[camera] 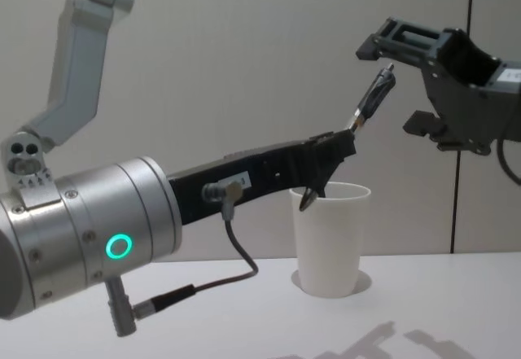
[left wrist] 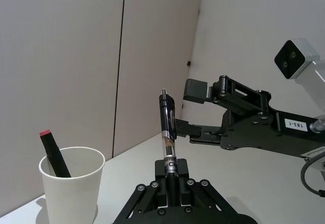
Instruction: Place the pen into the pen holder.
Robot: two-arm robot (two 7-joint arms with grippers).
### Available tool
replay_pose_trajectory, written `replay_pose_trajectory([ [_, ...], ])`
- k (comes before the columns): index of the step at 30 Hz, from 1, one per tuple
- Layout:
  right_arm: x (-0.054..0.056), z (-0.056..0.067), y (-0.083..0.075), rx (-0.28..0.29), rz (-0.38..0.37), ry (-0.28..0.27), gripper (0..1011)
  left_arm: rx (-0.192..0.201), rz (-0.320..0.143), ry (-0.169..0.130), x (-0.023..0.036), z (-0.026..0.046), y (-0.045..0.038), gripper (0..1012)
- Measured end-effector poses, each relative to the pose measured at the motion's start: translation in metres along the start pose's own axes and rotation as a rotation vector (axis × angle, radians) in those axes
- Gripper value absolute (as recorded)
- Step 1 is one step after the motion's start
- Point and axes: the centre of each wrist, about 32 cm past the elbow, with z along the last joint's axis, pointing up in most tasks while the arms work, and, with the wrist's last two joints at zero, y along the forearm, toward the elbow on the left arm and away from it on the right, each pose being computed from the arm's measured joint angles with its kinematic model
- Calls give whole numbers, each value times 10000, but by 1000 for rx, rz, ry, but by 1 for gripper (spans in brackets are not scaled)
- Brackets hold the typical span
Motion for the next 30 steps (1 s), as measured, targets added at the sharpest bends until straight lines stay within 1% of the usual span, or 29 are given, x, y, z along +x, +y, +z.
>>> replay_pose_trajectory([
  [14, -1, -85, 112, 13, -15, -39, 1002, 0, 0, 0, 0, 0, 0, 135],
  [30, -12, -149, 187, 9, -4, -45, 1002, 0, 0, 0, 0, 0, 0, 135],
])
